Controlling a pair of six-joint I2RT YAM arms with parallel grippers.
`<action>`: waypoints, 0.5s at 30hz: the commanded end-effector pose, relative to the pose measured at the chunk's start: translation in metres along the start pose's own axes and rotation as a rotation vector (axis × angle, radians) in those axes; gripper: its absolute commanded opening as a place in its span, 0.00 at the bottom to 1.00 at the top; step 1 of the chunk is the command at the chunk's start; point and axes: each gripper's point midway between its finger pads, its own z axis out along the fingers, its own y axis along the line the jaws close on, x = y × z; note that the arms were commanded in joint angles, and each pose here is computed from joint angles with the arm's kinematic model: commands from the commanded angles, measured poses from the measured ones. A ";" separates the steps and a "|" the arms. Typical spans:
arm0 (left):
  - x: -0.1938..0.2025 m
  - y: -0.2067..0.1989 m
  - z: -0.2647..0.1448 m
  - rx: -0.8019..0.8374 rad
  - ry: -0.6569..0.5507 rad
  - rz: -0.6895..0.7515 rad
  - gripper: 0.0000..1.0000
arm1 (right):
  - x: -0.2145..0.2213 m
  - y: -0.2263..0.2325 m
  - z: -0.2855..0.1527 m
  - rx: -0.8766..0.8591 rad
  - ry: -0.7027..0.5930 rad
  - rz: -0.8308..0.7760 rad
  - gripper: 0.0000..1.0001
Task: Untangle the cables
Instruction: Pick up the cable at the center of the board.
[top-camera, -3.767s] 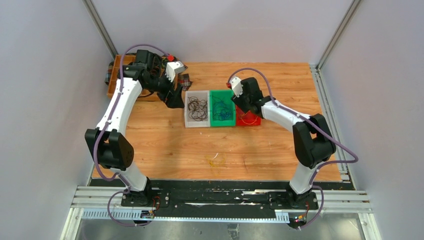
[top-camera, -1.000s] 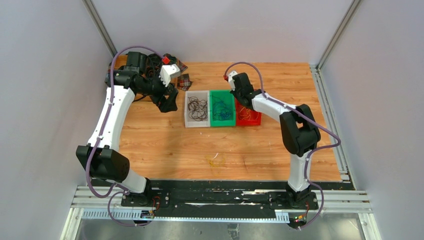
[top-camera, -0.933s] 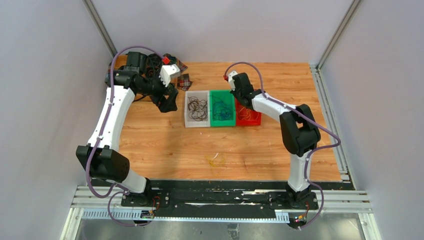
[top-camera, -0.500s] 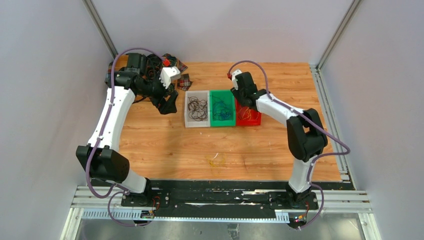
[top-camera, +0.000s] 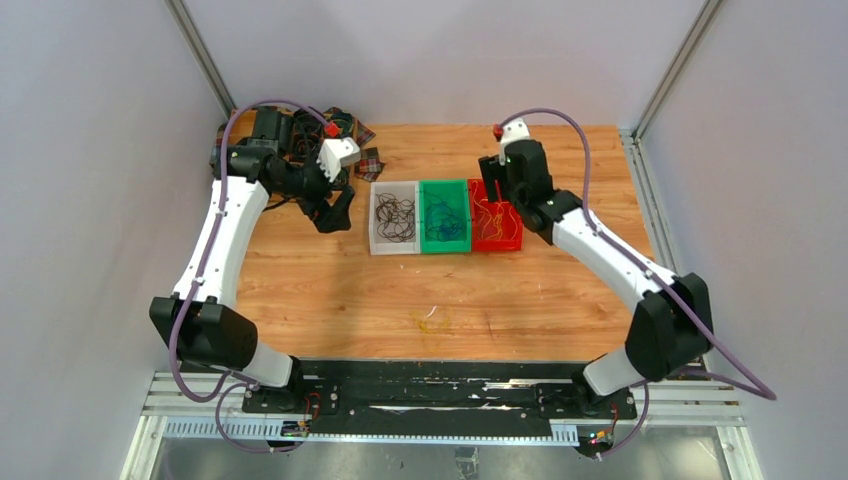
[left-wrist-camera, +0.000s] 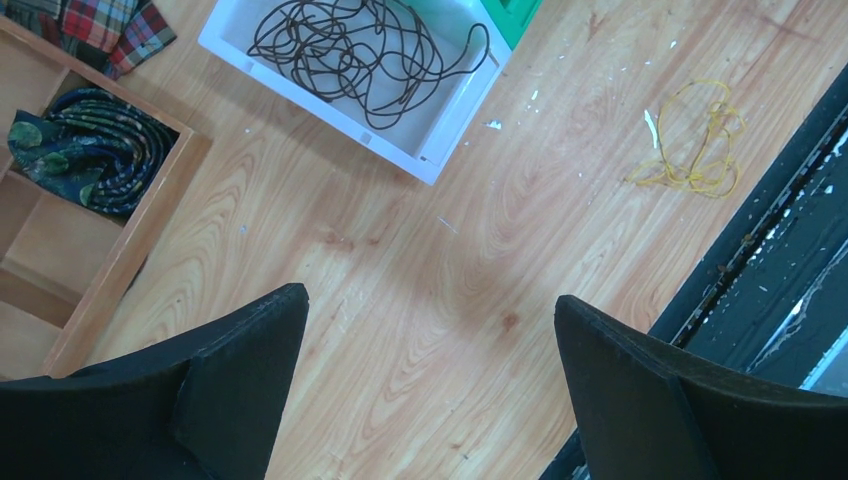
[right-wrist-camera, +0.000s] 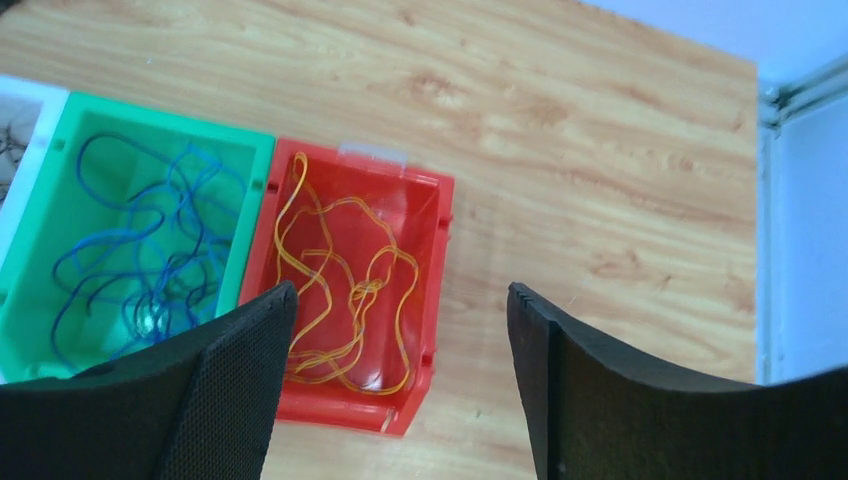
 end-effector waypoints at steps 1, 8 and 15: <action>0.004 -0.001 -0.009 -0.029 0.008 0.020 0.98 | 0.010 0.023 -0.022 -0.129 -0.076 0.207 0.77; 0.024 -0.001 0.005 0.001 0.060 0.016 0.98 | 0.063 0.151 -0.097 -0.525 -0.070 0.046 0.74; 0.026 -0.001 0.009 0.015 0.066 -0.004 0.98 | 0.140 0.258 -0.148 -0.767 0.042 -0.220 0.67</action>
